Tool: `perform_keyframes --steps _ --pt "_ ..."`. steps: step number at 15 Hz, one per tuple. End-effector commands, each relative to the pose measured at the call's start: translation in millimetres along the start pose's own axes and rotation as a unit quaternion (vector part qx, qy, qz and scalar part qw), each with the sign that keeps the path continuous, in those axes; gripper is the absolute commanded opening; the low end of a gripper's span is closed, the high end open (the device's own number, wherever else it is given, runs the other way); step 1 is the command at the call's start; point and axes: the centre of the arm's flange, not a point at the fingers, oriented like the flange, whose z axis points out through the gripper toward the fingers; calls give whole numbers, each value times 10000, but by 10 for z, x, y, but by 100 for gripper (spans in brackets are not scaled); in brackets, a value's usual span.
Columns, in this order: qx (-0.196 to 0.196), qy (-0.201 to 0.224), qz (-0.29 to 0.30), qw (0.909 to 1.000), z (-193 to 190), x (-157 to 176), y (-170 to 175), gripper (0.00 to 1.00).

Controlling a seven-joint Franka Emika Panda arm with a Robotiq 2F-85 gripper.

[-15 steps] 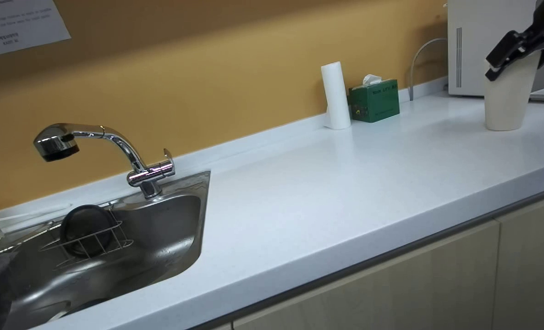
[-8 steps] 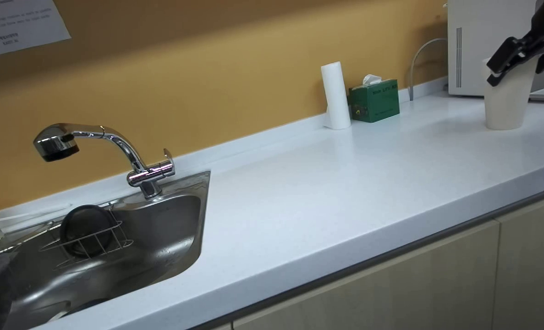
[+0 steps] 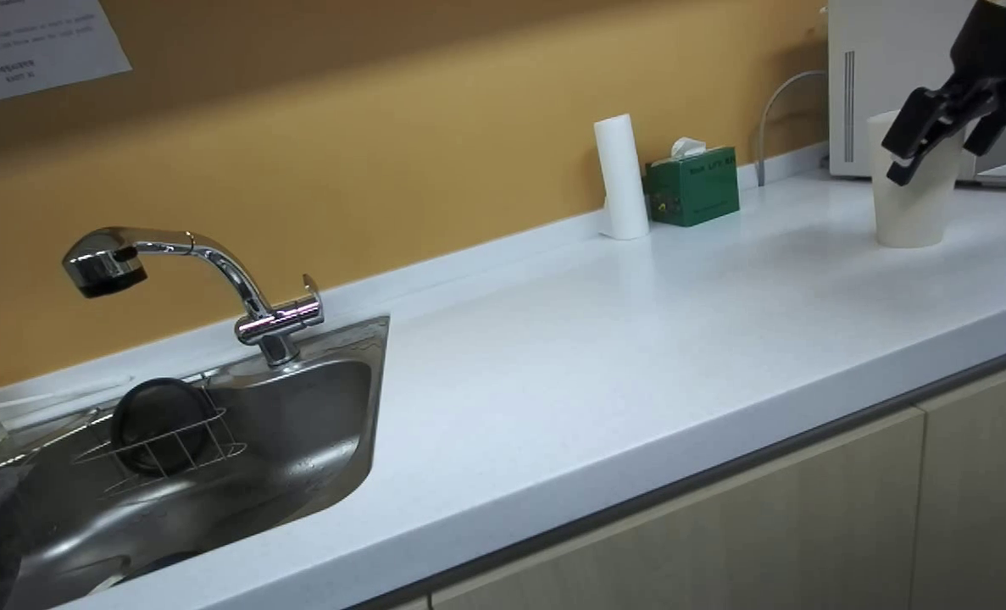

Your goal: Put the white cup on the counter.

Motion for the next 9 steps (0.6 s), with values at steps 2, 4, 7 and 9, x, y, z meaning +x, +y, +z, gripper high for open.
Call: perform_keyframes --steps 2,4,7,9 --pt "-493 -620 -28 9969 -737 263 319 100" --pt "-720 -827 -5 9940 -1001 326 497 100" --pt "-781 -1164 -2 9901 -1390 412 658 100" --pt "-647 -1432 -110 9875 -1569 450 702 100"
